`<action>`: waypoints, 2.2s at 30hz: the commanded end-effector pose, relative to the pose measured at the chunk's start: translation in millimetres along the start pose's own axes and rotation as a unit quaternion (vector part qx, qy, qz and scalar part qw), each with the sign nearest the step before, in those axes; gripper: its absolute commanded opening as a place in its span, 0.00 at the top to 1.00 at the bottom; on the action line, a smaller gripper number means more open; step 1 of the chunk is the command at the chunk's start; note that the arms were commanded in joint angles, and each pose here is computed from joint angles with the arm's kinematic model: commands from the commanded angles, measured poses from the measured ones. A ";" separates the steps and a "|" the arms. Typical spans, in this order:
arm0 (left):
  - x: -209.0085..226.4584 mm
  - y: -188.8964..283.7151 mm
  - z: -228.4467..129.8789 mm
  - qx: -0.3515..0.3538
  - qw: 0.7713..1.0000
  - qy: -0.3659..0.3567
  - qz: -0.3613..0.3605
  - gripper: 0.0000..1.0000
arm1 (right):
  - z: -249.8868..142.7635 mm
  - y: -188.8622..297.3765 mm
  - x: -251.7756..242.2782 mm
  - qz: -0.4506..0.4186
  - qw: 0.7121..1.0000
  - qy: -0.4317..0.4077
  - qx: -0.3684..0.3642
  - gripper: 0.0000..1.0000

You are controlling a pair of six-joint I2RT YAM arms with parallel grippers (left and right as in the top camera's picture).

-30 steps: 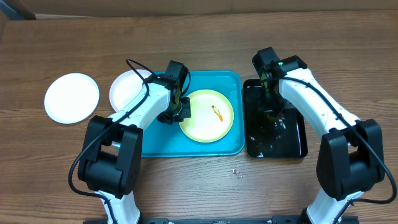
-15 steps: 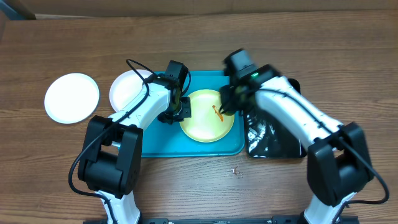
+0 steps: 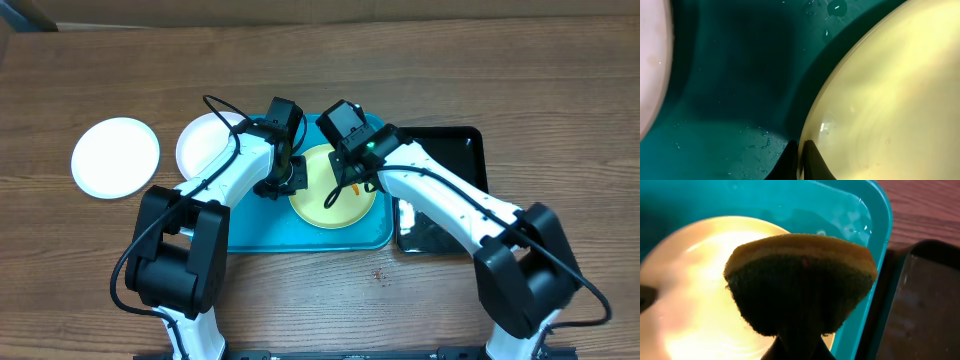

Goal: Clean dirty plates on tray and stack at the side
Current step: 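Carry the sponge with the right gripper onto the yellow plate, then scrub the yellow plate with the sponge while the left gripper holds it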

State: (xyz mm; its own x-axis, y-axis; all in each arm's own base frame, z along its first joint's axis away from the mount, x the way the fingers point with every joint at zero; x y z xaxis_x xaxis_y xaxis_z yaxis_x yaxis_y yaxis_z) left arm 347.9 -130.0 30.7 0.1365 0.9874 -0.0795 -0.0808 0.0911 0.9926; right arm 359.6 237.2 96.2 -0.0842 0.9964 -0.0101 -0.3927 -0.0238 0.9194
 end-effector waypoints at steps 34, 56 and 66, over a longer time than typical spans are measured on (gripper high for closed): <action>1.6 -4.6 -2.9 0.009 1.000 -0.004 0.006 0.96 | -46.3 -76.5 -10.0 0.017 0.991 -0.026 0.131 0.53; 1.7 -4.6 -2.8 0.009 1.000 -0.004 0.006 0.95 | -7.0 -57.5 -9.5 0.039 0.993 -0.046 0.100 0.94; 1.6 -4.6 -2.7 0.009 1.000 -0.004 0.006 0.95 | -19.9 -69.0 -17.1 0.023 0.993 -0.044 0.105 0.96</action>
State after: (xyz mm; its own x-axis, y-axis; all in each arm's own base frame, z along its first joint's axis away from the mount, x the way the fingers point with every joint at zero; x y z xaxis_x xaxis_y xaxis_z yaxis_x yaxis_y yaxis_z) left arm 347.8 -130.0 30.5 0.1365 0.9874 -0.0797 -0.0799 0.0912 0.9926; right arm 371.9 227.5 35.7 -0.0222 0.9954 0.0928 -0.1931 -0.0954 0.9765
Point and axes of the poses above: each gripper's point midway between its finger pads, its own y axis back along the fingers, its own x axis along the line the jaws close on, z = x × y, the point moved 2 cm from there along y, back along the fingers, and after that the axes turned 12 degrees about -y, right-handed, at the moved point
